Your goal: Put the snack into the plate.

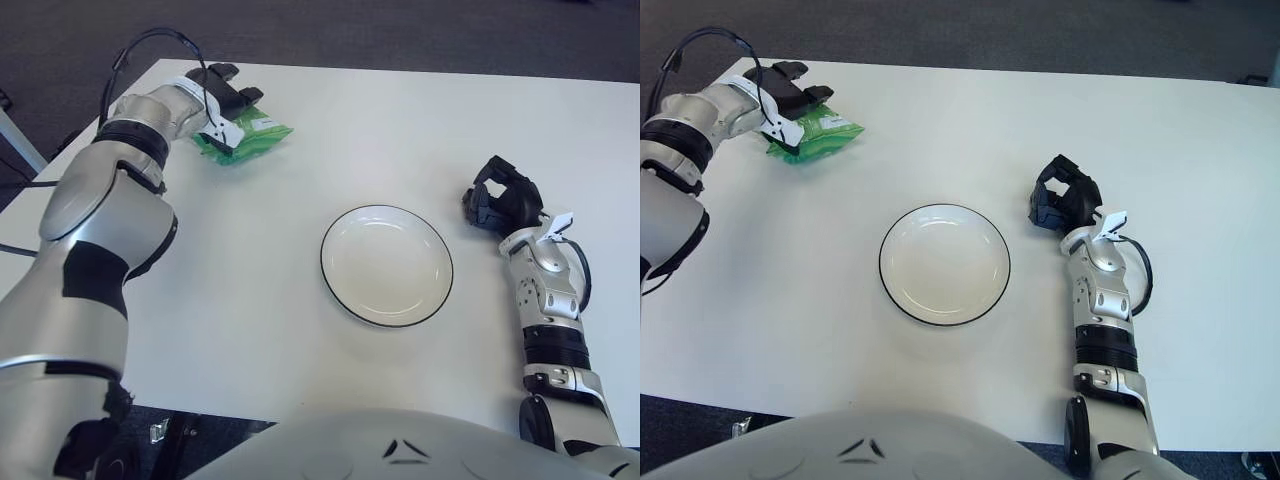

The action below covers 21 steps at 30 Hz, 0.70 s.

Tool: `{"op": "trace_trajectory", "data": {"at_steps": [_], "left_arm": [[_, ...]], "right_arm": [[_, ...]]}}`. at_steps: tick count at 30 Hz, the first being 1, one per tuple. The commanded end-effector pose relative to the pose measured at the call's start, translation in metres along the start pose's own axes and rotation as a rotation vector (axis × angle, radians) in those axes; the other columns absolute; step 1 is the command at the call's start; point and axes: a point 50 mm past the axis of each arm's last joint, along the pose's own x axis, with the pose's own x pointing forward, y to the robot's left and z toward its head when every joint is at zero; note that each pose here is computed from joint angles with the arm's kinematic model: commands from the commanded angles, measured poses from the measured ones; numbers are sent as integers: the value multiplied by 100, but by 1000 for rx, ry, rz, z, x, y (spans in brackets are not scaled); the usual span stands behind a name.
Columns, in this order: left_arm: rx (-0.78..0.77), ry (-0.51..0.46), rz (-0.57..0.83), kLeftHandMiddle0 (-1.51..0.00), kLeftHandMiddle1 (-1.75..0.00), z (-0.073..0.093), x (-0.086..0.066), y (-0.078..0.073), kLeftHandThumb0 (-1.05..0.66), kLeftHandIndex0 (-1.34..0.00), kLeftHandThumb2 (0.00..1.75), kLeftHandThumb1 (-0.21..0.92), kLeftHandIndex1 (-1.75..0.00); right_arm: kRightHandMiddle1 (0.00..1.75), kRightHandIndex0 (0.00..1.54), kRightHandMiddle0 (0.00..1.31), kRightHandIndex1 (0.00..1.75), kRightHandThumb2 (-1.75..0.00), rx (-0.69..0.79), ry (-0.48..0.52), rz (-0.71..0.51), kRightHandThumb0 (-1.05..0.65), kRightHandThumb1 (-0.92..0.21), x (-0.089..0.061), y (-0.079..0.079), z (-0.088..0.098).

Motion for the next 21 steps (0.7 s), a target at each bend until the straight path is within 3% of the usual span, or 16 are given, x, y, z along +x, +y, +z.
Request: {"op": "trace_trajectory", "data": {"at_steps": [1,5,9,15,21], "left_arm": [[-73,6,-39,0,0,-4,-2,-2,-95,0,24,90,0],[-231,18,-124,-3,-2,-6,-3,-4,-98,0,58,92,0],[-349,18,-153,-9,-5,-8,-4,-5,-101,0,75,92,0],[-537,26,-188,-9,-5,-13,-6,-9,-104,0,86,92,0],[-591,77,-211,-6,-4,-21,-9,-14,-105,0,93,92,0]], "right_arm": [[175,130,62,175,-133,30,162,-36,-49,-31,-18,-3,-37],[175,131,62,175,-133,24,164,-30,-48,-31,-18,-3,-37],[175,131,62,175,-133,19,165,-33,-48,-31,-19,-3,-37],[175,132,62,175,-132,15,164,-36,-48,-31,-19,-3,-37],[175,132,62,175,-133,23,165,-35,-48,-31,-19,-3,-38]]}}
